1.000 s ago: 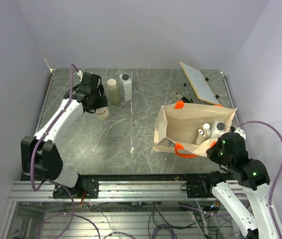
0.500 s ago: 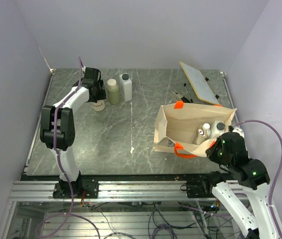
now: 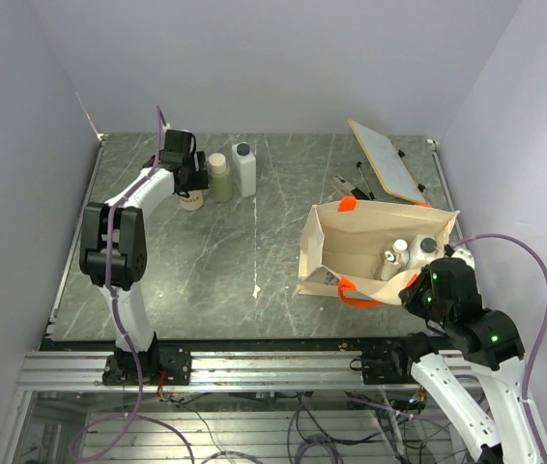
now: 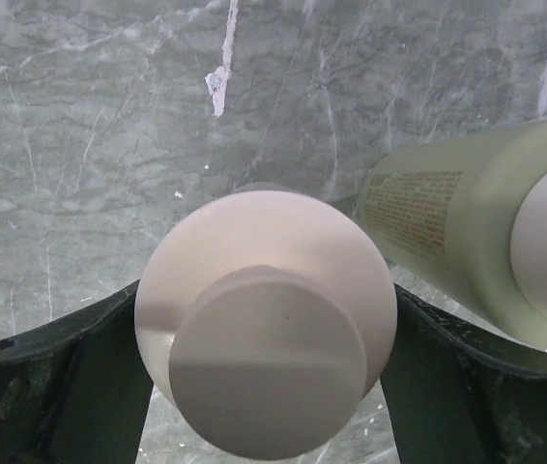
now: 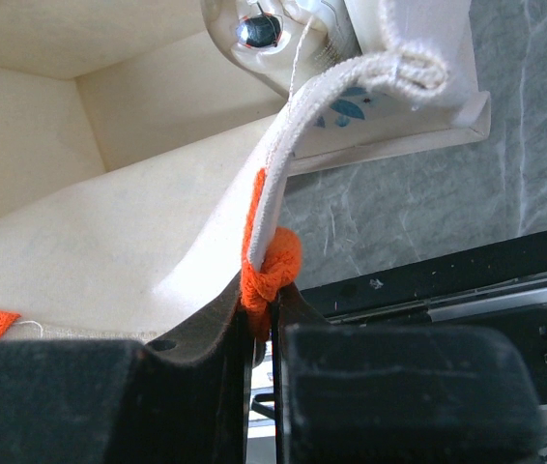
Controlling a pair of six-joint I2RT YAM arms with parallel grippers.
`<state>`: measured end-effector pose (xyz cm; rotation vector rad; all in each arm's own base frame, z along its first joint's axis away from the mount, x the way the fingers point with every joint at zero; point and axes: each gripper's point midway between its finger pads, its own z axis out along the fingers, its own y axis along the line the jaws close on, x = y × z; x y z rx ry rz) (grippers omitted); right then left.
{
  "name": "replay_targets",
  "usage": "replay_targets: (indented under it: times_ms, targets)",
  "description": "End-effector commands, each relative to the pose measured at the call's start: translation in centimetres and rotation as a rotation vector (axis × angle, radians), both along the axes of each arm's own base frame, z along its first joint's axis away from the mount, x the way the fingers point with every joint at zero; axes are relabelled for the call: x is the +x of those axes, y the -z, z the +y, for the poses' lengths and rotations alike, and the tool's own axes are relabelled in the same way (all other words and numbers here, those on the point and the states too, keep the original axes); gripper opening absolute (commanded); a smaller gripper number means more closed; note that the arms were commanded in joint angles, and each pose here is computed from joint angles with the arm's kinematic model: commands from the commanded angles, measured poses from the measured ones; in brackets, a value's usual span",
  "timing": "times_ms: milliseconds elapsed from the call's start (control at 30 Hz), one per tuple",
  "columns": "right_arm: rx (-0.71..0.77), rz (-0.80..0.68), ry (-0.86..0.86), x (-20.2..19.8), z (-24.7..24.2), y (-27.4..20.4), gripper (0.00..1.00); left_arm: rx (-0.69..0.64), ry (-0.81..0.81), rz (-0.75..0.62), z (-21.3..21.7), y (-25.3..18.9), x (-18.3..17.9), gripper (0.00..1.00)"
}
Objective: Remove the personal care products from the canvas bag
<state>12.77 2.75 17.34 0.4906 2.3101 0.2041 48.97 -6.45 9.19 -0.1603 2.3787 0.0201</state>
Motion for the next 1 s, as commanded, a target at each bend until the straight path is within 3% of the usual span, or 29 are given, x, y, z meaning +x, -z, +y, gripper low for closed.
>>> replay_targets:
  times_ms: [0, 433, 533, 667, 833, 967]
  targets:
    - [-0.019, 0.023, 0.01, -0.3, -0.3, 0.5, 0.02, -0.028, -0.02, -0.094, -0.1, -3.0, 0.5, 0.9]
    - [0.0, -0.018, 0.032, -0.6, -0.6, 0.1, 0.03, -0.175, -0.071, -0.184, -0.2, -12.9, -6.6, 0.95]
    - [0.005, -0.024, 0.046, -0.6, -0.7, 0.0, 0.03, -0.261, -0.022, -0.192, -1.9, -14.9, -8.5, 0.94]
    - [0.012, -0.031, 0.055, -0.8, -0.9, -0.2, 0.05, -0.397, 0.119, -0.241, -8.2, -18.4, -11.2, 0.91]
    - [0.017, -0.022, 0.078, -1.5, -1.2, -0.4, 0.04, -0.561, 0.432, -0.289, -22.3, -23.4, -17.1, 0.85]
    - [0.024, -0.025, 0.097, -2.2, -1.6, -0.9, 0.0, -0.535, 0.696, -0.339, -31.7, -26.3, -22.9, 0.8]
